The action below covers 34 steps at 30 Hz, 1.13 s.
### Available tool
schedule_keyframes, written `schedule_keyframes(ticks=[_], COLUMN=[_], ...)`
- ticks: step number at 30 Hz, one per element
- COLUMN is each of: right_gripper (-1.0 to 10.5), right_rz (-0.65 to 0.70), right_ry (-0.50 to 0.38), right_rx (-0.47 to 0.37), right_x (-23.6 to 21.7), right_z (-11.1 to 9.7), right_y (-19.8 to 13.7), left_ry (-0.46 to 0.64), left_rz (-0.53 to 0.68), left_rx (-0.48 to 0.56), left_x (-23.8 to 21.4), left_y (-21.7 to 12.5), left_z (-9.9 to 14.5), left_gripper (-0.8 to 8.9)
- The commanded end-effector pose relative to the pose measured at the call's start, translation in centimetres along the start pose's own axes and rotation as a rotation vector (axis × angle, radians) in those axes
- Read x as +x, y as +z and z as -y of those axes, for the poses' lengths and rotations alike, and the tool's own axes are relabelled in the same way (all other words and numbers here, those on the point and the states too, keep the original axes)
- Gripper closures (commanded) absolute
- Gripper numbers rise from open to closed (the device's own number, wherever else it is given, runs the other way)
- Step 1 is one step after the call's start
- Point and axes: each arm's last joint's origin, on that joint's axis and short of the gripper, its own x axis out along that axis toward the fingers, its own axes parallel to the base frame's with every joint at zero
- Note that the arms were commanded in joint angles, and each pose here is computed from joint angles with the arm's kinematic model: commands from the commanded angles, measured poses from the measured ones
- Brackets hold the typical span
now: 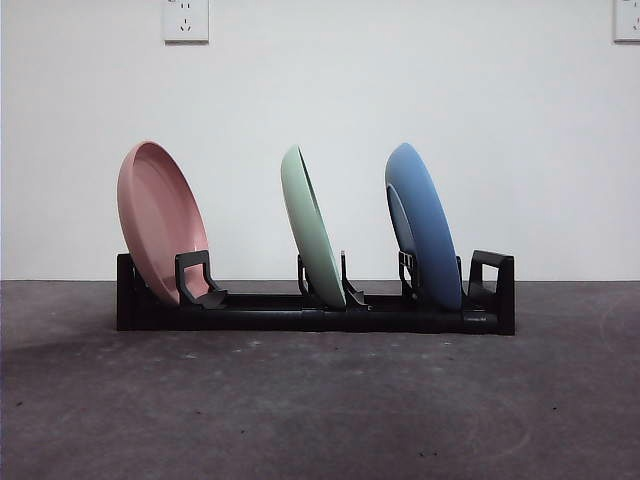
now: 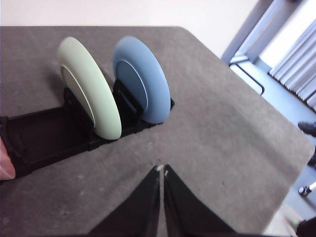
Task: Place the plate
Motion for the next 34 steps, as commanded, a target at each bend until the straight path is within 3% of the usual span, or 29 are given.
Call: schedule_keyframes(ticks=[1,5,8,14,16,18,22,26,34], right_gripper=[9.3,9.3,8.6,5.7,4.6,3.9,3.8,3.8,3.8], right_rz=[0.002,0.001,0.002,0.001,0.0,0.0,-0.006,0.001,-0.063], right_ry=[0.019,0.017,0.016,0.016,0.019,0.021,0.021,0.019,0.016], right_rx=[-0.055,-0.061,-0.062,-0.06,-0.06,-0.058,-0.034,0.07,0.192], right_x=[0.0,0.1,0.1,0.1,0.1,0.1,0.1,0.2,3.2], right_z=[-0.3,-0.3,-0.3,-0.3,-0.4,-0.4,-0.4,-0.3,2.6], right_y=[0.3,0.3,0.3,0.3,0.3,0.3,0.2,0.4,1.4], left_ry=[-0.012,-0.011,-0.01,-0.01,-0.01,-0.011,-0.02,-0.035,-0.034], left_rz=[0.017,0.018,0.018,0.018,0.018,0.018,0.014,-0.003,-0.009], left_rx=[0.049,0.05,0.049,0.047,0.047,0.046,0.029,0.021,0.021], left_x=[-0.2,-0.2,-0.2,-0.2,-0.2,-0.2,-0.2,-0.5,-2.4], left_y=[0.6,0.6,0.6,0.6,0.6,0.6,0.6,0.3,-0.6], left_z=[0.3,0.3,0.3,0.3,0.3,0.3,0.3,0.6,1.6], left_gripper=[8.03,8.02,7.47,3.74,2.99,2.9,2.9,2.9,2.91])
